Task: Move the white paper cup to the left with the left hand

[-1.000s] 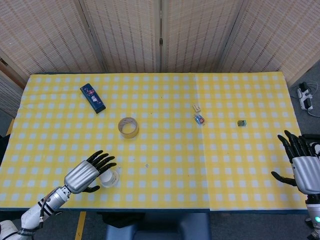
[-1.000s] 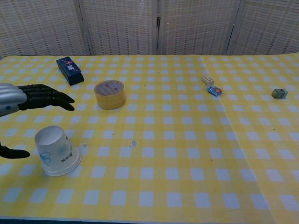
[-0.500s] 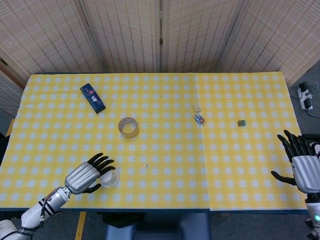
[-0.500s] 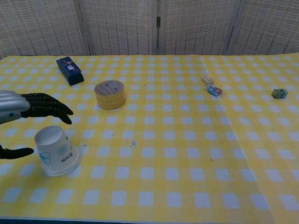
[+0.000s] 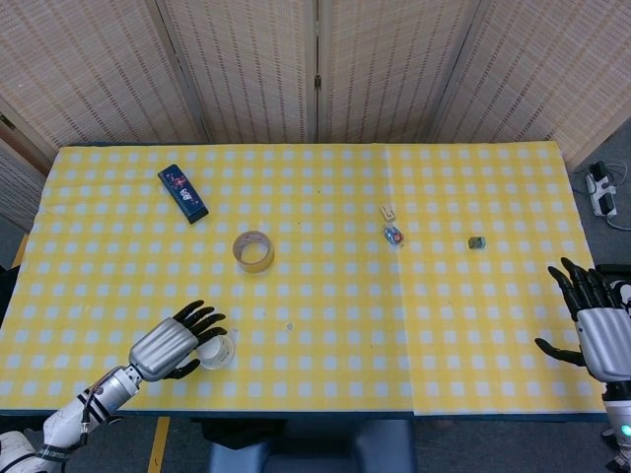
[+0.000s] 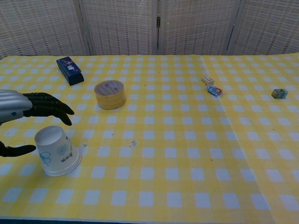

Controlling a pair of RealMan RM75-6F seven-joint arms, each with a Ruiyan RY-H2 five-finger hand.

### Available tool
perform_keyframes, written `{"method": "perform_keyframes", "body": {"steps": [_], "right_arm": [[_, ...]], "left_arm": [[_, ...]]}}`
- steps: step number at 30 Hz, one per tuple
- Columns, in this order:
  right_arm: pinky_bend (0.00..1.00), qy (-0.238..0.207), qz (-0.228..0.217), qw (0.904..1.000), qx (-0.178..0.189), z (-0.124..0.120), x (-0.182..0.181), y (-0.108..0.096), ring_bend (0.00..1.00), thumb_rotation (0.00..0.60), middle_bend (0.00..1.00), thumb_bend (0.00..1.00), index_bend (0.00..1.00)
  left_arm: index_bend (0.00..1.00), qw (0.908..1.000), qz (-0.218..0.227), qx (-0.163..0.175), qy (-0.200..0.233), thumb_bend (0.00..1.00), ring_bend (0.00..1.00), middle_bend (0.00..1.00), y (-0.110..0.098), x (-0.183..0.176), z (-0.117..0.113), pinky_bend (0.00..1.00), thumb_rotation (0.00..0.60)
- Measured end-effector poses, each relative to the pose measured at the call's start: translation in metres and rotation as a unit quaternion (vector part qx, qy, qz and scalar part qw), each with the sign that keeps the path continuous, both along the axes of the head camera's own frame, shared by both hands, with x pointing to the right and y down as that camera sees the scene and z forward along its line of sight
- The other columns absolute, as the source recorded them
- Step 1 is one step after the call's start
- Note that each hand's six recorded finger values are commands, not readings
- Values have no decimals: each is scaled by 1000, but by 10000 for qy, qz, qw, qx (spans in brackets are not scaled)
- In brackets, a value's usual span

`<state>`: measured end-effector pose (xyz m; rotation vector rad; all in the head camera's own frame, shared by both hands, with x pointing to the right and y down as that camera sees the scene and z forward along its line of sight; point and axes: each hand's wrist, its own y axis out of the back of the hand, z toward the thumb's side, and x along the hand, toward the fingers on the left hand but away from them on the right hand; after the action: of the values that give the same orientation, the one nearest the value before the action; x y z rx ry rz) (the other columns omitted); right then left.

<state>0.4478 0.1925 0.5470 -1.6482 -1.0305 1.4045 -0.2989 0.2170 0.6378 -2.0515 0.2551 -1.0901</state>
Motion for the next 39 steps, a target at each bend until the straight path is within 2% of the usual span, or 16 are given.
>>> {"method": "perform_keyframes", "body": {"steps": [20, 39], "right_arm": [[0, -21, -5, 10000, -4, -1, -3, 0, 24, 600, 0, 98, 0], [0, -52, 14, 10000, 8, -2, -3, -1, 25, 600, 0, 98, 0]], "left_arm": [[299, 10000, 4, 4, -7, 451, 107, 160, 1, -1, 4, 50, 600], [363, 9999, 3, 111, 74, 509, 124, 185, 0, -1, -2, 58, 600]]}}
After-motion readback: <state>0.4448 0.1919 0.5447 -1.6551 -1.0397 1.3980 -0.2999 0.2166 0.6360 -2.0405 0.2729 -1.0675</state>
